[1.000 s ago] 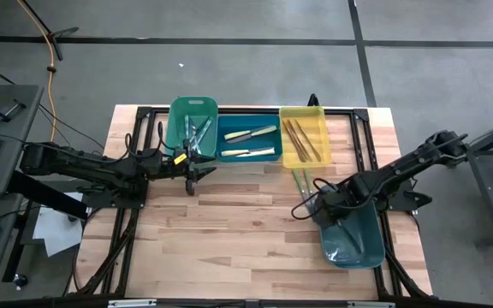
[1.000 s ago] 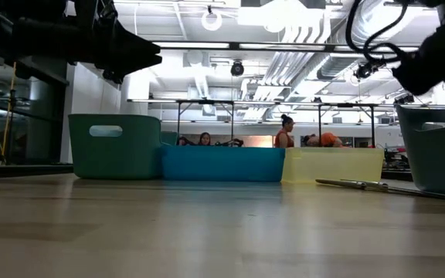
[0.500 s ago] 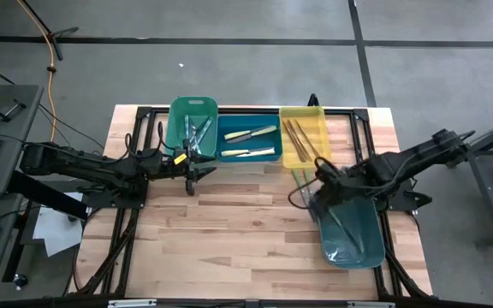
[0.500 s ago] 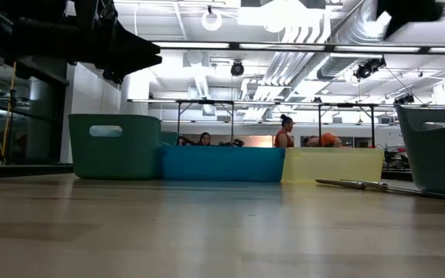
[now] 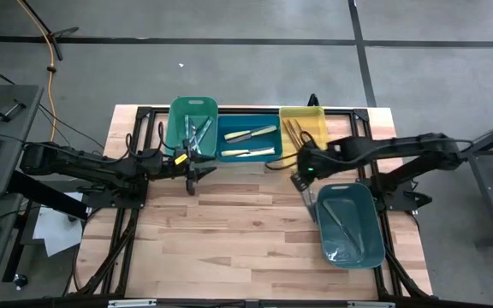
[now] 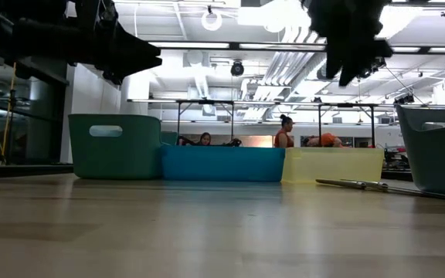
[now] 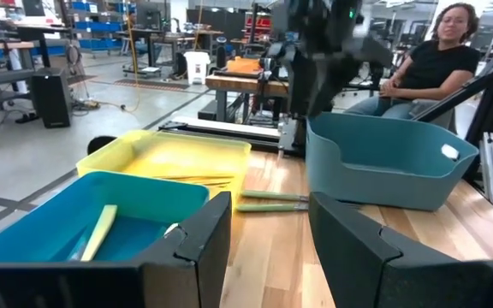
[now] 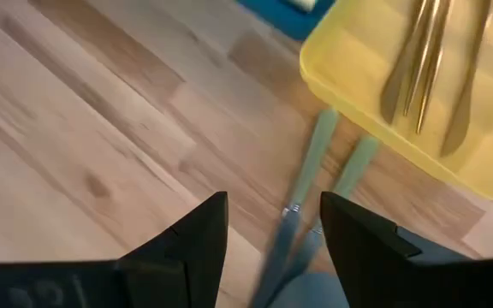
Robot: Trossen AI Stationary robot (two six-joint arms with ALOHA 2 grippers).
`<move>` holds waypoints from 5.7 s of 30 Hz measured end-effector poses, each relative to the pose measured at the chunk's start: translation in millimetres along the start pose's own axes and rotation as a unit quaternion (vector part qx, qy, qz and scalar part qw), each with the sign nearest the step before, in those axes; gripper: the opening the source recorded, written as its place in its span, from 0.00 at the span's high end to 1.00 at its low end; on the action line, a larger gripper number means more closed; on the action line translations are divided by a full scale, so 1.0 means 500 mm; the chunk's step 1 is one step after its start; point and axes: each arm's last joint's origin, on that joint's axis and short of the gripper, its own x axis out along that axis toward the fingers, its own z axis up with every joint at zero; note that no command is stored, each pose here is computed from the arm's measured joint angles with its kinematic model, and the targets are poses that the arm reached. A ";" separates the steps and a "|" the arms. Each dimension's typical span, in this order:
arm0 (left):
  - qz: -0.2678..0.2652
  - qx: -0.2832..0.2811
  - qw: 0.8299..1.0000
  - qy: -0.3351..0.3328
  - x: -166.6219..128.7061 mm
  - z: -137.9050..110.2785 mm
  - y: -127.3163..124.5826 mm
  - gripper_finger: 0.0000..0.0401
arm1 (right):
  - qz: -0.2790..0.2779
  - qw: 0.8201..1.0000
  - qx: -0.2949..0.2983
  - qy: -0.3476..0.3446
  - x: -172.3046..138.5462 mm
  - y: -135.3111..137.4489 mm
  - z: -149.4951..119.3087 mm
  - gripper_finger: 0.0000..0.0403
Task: Sort silverware by color (type)
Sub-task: Put the green knife into the green bin
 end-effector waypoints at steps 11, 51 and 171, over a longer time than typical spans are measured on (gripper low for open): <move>0.021 0.002 1.000 0.011 0.000 -0.005 0.003 0.62 | -0.094 0.980 -0.089 0.154 0.180 0.010 0.029 0.54; 0.020 0.001 1.000 0.011 0.000 -0.004 0.003 0.62 | -0.092 0.978 -0.005 0.188 0.326 -0.030 -0.045 0.72; 0.026 0.002 1.000 0.011 0.000 -0.005 0.003 0.62 | -0.023 0.977 -0.177 0.117 0.398 0.230 -0.013 0.92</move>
